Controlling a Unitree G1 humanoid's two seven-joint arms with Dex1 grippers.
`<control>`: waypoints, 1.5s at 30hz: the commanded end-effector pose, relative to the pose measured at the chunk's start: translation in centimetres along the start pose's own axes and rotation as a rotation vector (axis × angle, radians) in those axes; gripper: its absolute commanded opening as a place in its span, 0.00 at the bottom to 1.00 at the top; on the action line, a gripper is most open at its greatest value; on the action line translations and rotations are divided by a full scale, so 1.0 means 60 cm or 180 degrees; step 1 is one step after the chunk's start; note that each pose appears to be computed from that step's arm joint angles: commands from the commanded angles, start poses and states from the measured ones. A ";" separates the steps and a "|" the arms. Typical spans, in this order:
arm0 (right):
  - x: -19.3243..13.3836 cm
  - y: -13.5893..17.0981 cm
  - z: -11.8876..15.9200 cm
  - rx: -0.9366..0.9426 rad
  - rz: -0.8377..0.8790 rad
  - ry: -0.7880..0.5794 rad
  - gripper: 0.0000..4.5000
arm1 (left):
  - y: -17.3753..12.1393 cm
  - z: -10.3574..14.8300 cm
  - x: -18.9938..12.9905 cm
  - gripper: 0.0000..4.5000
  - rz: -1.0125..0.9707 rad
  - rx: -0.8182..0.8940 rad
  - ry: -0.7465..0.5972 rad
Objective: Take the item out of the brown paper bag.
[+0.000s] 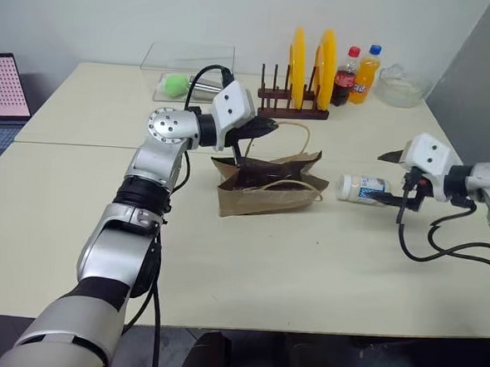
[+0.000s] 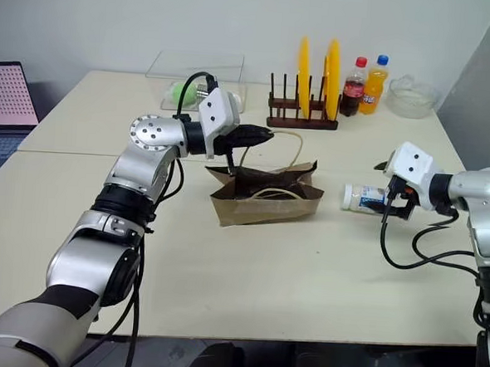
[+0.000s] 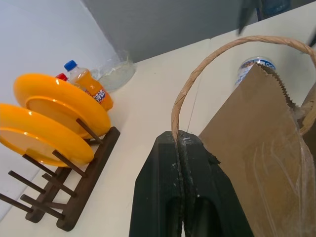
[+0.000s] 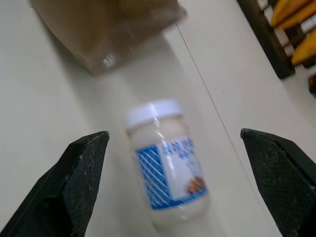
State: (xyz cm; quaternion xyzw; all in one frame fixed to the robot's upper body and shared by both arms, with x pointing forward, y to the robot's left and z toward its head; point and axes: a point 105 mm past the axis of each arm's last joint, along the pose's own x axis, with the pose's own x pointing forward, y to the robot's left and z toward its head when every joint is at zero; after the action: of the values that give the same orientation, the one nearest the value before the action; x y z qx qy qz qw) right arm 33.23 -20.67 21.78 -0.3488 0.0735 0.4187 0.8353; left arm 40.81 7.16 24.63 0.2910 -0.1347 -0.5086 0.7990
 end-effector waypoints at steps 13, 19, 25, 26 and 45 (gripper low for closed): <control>0.015 0.147 0.159 0.0616 -0.0891 -0.1525 1.00 | 0.060 0.039 -0.010 0.33 0.0098 0.0157 -0.0018; 0.035 0.140 0.162 0.0614 -0.0987 -0.1555 1.00 | 0.080 0.053 -0.051 0.77 0.0119 0.0150 -0.0082; 0.041 0.130 0.163 0.0603 -0.1117 -0.1637 1.00 | 0.103 0.060 -0.114 0.83 0.0493 0.0053 -0.0198; 0.042 0.127 0.163 0.0597 -0.1163 -0.1655 1.00 | 0.101 0.061 -0.123 0.83 0.0546 0.0018 -0.0232; 0.037 0.113 0.007 0.1154 -0.2453 -0.1415 1.00 | -0.138 -0.092 -0.201 0.83 0.2663 -0.1177 0.0376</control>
State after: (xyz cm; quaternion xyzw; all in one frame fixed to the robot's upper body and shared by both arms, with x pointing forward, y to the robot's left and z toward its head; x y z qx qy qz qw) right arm 29.60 -15.66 16.55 -0.0961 -0.1373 0.1386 0.9761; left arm 32.46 17.67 14.58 0.0781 -0.0581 -0.1454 0.9846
